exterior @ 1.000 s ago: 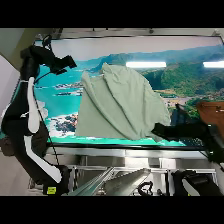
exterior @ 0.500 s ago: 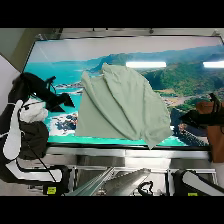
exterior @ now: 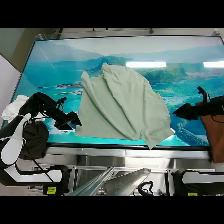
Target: Fold the shirts.
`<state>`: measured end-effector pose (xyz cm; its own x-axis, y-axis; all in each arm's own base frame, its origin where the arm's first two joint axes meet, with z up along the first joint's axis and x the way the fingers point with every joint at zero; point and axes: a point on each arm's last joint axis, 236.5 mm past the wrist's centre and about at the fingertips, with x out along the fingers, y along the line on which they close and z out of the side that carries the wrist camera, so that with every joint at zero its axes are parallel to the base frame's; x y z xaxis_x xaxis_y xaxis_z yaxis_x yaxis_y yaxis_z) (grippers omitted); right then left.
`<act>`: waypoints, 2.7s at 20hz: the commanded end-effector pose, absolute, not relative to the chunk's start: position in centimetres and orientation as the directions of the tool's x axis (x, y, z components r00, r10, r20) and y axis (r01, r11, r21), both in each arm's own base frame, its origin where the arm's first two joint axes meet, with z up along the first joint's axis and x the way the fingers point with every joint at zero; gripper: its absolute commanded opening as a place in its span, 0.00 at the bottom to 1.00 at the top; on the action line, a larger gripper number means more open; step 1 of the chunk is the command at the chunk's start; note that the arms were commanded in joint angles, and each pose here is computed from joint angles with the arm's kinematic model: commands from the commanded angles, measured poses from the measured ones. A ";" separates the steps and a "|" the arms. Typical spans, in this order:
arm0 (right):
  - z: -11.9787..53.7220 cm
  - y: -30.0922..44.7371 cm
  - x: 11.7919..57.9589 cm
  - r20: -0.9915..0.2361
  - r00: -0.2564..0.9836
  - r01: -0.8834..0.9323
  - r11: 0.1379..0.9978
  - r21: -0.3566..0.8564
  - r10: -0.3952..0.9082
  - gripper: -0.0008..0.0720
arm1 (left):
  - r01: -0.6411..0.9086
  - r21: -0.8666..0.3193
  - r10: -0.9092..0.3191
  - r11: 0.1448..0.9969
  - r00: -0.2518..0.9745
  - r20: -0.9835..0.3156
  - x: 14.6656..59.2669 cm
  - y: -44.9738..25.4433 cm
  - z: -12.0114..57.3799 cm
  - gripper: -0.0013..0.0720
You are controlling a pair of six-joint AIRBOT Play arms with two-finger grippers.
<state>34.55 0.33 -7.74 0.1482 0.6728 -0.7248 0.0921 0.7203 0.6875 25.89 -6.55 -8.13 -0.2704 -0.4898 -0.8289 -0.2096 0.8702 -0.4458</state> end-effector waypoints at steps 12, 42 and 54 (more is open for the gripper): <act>-10.4 2.2 35.0 -0.747 0.055 0.040 0.746 0.665 0.663 0.55 | -0.262 -0.426 -0.487 0.866 -0.241 -0.840 24.5 -5.3 -11.1 0.97; 62.1 7.2 13.3 0.555 0.810 0.027 0.932 -0.360 0.191 0.03 | 0.031 -0.069 -0.002 0.997 0.925 0.381 11.2 -3.8 59.3 0.04; 25.5 6.0 43.0 -0.371 0.739 -0.491 0.826 0.276 0.563 0.03 | 0.257 -0.439 -0.484 0.861 0.678 -0.554 42.3 -8.4 24.7 0.05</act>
